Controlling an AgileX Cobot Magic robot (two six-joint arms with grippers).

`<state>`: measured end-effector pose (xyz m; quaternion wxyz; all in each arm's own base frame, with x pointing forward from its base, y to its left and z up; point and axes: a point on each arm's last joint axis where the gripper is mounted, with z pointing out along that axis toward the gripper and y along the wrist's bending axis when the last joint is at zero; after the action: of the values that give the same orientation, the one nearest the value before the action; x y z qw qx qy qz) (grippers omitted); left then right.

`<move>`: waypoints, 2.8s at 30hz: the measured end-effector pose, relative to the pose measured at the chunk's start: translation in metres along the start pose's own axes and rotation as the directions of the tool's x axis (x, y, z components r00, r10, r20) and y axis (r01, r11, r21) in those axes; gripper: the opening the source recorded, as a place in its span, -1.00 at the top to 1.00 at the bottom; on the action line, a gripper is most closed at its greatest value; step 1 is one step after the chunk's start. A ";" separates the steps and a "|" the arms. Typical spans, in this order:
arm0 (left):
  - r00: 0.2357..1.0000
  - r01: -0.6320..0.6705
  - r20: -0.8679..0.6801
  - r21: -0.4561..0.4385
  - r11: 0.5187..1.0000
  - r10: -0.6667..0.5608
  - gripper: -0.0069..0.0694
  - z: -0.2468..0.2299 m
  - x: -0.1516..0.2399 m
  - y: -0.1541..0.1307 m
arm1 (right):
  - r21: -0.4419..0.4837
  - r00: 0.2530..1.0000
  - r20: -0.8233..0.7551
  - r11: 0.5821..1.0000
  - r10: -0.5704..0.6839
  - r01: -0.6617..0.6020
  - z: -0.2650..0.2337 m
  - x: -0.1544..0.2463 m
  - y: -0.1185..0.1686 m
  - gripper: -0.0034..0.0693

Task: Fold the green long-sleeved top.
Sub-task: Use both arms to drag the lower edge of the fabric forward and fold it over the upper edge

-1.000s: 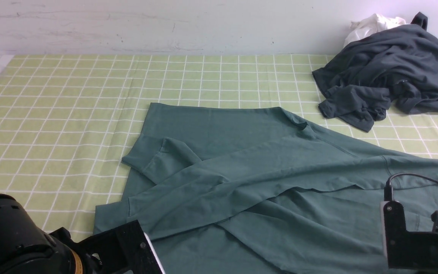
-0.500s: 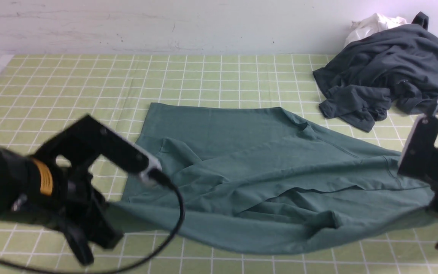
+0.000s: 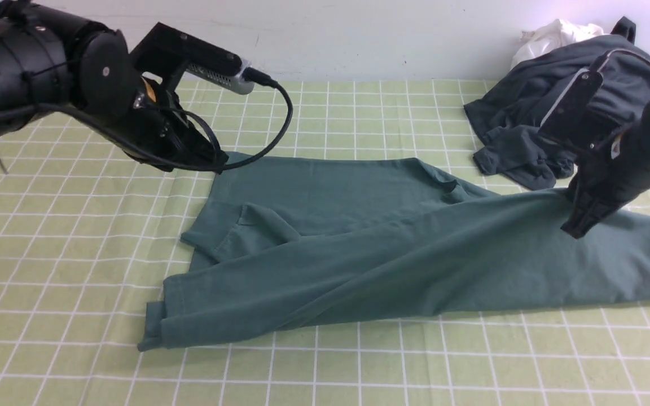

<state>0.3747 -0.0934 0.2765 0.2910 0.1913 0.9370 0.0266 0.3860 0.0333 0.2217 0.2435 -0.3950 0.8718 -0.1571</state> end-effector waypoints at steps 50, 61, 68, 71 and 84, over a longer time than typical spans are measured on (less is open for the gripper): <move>0.963 0.079 0.257 0.030 0.996 -0.084 0.77 0.095 -0.043 0.042 | 0.079 0.988 0.154 0.996 0.021 -0.034 0.037 -0.016 -0.008 0.91; 0.949 0.090 0.302 0.017 0.996 -0.091 0.77 0.151 -0.062 0.047 | 0.063 0.965 0.150 0.972 0.215 -0.226 0.079 0.009 -0.018 0.91; 0.938 0.099 0.332 0.011 0.995 -0.097 0.71 0.165 -0.066 0.048 | 0.073 0.943 0.213 0.958 0.256 -0.277 0.081 0.006 -0.021 0.75; 0.942 0.094 0.322 0.011 0.995 -0.093 0.44 0.169 -0.064 0.048 | 0.084 0.934 0.252 0.955 0.255 -0.284 0.080 0.003 -0.023 0.48; 0.993 0.117 -0.061 0.294 0.949 -0.103 -0.17 0.052 -0.066 0.032 | 0.072 0.830 -0.046 0.831 0.556 -0.552 0.002 0.037 -0.040 0.04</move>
<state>0.4647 -0.0914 0.2733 0.2387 0.1796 0.9459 -0.1262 0.3906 -0.0210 0.2271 0.2611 -0.1133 0.9515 -0.1166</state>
